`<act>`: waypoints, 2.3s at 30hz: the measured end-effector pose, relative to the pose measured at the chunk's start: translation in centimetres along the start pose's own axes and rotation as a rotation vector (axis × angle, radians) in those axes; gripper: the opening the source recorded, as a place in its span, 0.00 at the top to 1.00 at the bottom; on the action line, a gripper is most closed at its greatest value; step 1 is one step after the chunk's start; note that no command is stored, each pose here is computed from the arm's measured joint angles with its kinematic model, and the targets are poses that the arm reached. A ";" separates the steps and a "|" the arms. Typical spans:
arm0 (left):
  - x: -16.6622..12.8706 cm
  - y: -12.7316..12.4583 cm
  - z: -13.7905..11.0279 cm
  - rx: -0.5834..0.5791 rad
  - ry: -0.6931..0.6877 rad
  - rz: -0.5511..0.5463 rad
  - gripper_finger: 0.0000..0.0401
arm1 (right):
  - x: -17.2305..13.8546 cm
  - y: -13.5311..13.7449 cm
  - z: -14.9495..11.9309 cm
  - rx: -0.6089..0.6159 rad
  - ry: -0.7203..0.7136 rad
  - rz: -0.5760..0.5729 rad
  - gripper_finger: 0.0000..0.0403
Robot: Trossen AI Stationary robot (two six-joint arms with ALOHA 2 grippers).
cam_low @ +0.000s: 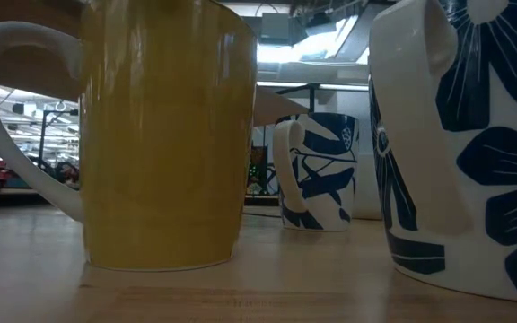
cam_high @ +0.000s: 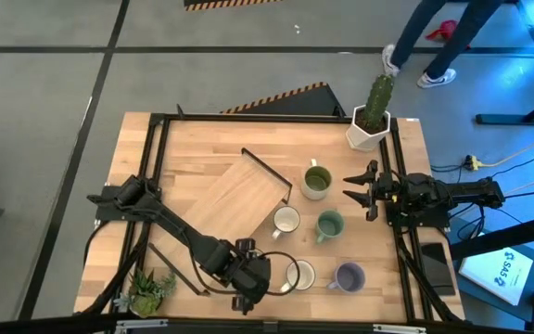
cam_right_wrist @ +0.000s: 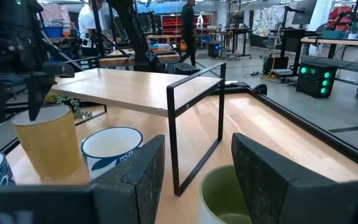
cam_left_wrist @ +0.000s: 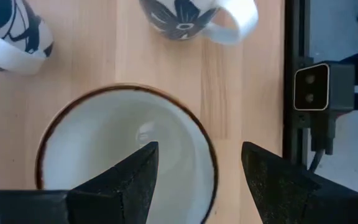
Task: Place coffee mugs
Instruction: Put the yellow mug on the shelf
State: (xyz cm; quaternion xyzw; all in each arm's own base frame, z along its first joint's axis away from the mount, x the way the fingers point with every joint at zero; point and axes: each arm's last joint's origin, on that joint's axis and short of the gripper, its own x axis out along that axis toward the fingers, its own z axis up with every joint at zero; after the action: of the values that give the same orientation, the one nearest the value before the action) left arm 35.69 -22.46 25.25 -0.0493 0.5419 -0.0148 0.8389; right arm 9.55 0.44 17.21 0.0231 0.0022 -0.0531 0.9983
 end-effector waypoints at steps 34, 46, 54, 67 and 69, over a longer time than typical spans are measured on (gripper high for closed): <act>1.9 -0.6 1.6 -0.011 0.007 -0.163 0.96 | 0.0 0.0 0.0 -0.004 0.000 0.000 0.56; -1.5 -0.9 3.1 -0.008 -0.012 -0.153 0.96 | 0.0 0.0 0.0 -0.004 0.001 -0.002 0.56; -4.4 -0.5 3.6 0.019 -0.004 -0.080 0.96 | 0.0 0.0 0.0 -0.004 -0.001 -0.016 0.56; -10.1 2.5 5.0 0.089 -0.043 0.145 0.96 | 0.0 -0.2 0.0 -0.017 -0.006 -0.053 0.56; -10.8 3.4 5.3 0.074 -0.042 0.181 0.96 | 0.0 -0.2 0.0 -0.031 -0.006 -0.054 0.56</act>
State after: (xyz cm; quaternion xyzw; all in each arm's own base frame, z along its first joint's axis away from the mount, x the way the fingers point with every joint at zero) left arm 35.95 -17.85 36.83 0.0306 0.5256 0.0418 0.8491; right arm 9.53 0.28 17.22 0.0073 0.0008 -0.0798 0.9968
